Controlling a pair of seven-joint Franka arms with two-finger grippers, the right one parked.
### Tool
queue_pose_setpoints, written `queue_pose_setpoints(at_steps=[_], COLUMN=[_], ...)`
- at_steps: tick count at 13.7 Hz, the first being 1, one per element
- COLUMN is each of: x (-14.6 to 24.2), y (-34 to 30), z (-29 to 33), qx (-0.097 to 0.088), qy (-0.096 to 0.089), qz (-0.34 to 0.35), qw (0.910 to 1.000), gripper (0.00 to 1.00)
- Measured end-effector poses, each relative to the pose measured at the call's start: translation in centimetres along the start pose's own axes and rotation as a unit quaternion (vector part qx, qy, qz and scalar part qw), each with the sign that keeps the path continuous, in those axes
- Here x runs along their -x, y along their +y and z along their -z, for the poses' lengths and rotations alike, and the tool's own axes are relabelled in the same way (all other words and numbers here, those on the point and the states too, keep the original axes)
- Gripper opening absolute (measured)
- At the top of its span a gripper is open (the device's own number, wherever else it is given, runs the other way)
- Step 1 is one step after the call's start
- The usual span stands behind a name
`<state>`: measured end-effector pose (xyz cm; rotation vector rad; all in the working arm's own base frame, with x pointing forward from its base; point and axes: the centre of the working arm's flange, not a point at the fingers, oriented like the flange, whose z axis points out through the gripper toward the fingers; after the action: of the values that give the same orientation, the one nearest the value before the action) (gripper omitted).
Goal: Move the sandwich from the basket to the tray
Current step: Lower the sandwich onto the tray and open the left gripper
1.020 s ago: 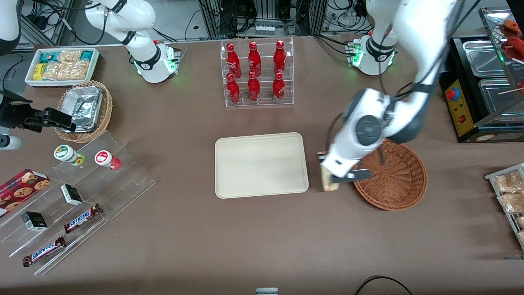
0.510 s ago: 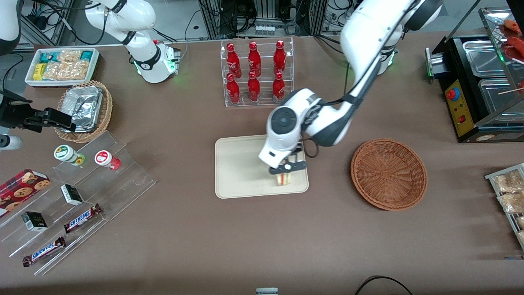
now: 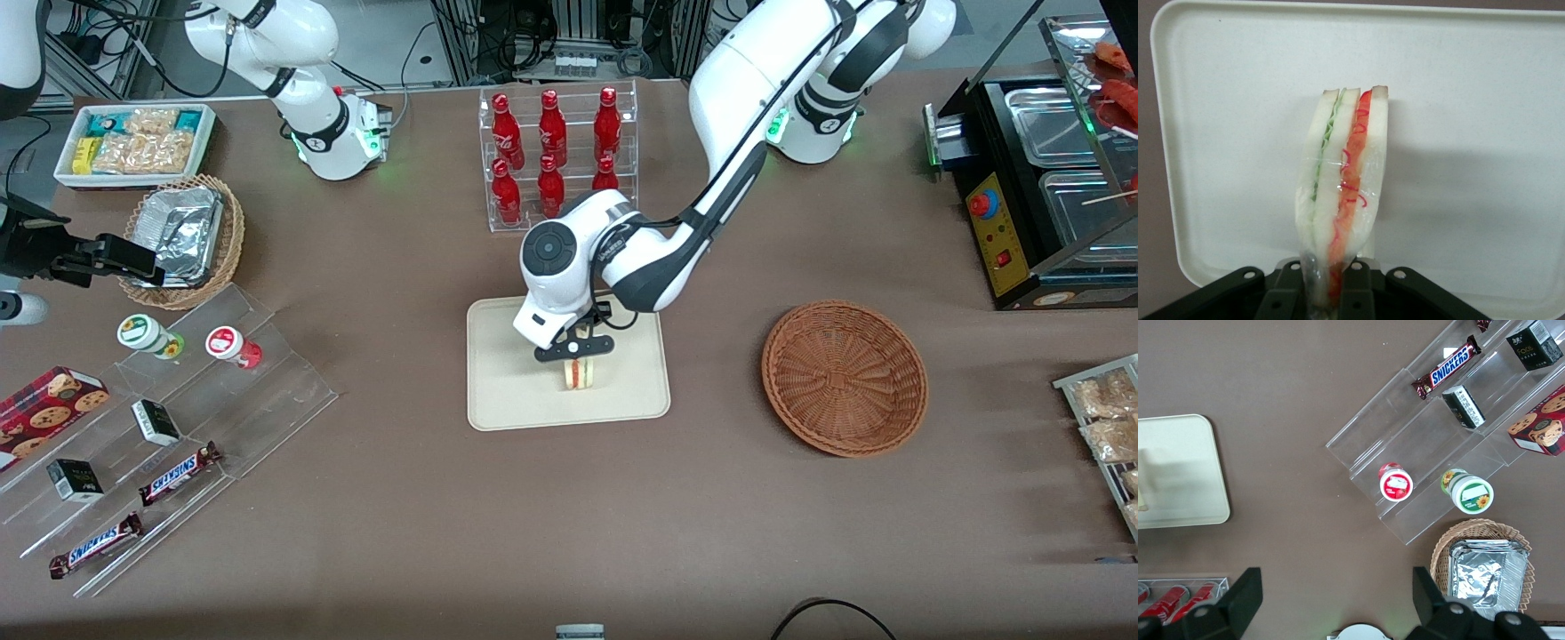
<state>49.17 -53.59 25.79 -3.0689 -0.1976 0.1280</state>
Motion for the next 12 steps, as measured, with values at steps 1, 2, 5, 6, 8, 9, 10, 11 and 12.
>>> queue_pose_setpoints(at_steps=[1, 2, 5, 6, 8, 9, 10, 11, 12], x=[-0.2, -0.4, -0.8, -0.8, -0.9, -1.1, -1.2, -1.3, -1.3], y=[0.2, 0.3, 0.5, 0.5, 0.6, 0.7, 0.7, 0.8, 0.8], z=[-0.2, -0.5, -0.9, -1.0, -1.2, -1.4, -1.7, -1.9, -2.0], qx=[0.001, 0.002, 0.001, 0.001, 0.001, 0.001, 0.001, 0.001, 0.001], qy=[-0.001, -0.001, -0.004, -0.004, -0.005, -0.005, -0.006, -0.007, -0.008], qz=[0.002, 0.004, 0.008, 0.012, 0.023, 0.030, 0.034, 0.037, 0.039], qw=[1.0000, 1.0000, 1.0000, 0.9999, 0.9997, 0.9995, 0.9994, 0.9993, 0.9992], gripper=[0.16, 0.16, 0.16, 0.16, 0.16, 0.16, 0.16, 0.16, 0.16])
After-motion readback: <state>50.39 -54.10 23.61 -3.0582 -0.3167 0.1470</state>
